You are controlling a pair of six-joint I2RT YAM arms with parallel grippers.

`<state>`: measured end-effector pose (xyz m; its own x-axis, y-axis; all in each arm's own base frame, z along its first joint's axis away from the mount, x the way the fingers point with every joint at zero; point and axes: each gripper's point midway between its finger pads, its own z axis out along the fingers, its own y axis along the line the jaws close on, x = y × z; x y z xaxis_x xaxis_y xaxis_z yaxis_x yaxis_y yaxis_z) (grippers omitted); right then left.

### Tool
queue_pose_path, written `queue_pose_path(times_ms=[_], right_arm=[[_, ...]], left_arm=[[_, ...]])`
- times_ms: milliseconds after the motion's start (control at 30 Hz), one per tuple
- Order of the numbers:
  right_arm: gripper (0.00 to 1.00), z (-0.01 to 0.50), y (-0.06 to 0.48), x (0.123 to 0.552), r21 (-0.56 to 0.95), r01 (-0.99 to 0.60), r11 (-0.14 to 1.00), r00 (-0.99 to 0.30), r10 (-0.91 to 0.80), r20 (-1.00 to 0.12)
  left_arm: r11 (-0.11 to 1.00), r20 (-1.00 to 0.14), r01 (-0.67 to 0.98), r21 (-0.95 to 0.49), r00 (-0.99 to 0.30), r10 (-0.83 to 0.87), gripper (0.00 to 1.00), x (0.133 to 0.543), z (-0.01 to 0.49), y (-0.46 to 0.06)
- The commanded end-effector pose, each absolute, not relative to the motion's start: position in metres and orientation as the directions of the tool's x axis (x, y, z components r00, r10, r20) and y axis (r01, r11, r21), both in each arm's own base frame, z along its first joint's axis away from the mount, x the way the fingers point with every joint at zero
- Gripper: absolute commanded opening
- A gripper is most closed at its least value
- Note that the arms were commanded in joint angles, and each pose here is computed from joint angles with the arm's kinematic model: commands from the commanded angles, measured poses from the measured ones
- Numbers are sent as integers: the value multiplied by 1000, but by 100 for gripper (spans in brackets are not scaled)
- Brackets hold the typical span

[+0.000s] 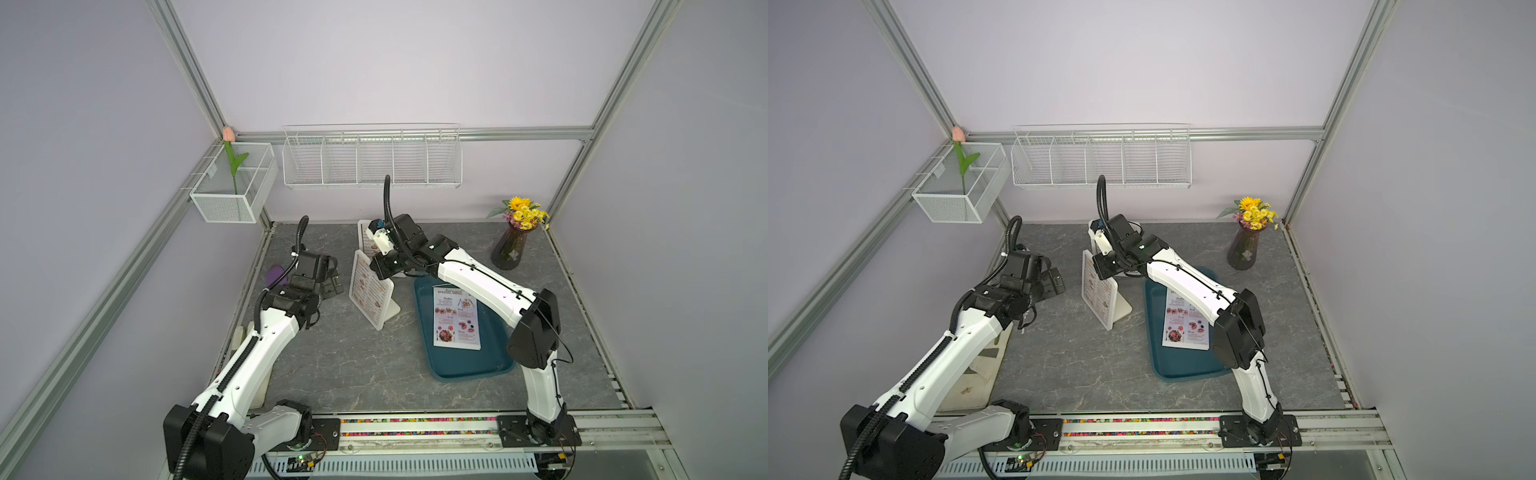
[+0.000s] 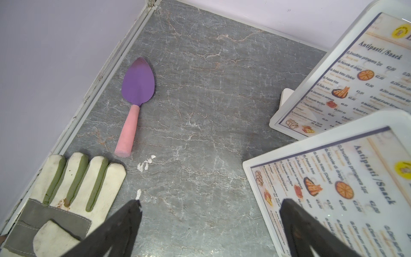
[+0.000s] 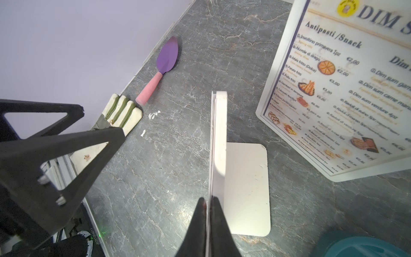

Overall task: Replace the menus in the menu holders
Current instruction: Take out the menu from the menu holder.

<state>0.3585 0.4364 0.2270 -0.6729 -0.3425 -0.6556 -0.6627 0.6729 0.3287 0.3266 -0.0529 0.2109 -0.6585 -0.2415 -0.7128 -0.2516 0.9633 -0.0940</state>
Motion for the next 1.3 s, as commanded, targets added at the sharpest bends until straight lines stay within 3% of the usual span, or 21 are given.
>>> queue_pose_path(times_ms=[0,1267], right_arm=[[10,249,436,349,394,-665,635,-683,-303,-665],[8,271,429,352,476,-662,579,-696,-241,-676]], left_arm=[[961,-719,-266,-78,-653,-239,100,324,213,-48],[963,-725,-262,-68,-650,-228,100,331,219,-49]])
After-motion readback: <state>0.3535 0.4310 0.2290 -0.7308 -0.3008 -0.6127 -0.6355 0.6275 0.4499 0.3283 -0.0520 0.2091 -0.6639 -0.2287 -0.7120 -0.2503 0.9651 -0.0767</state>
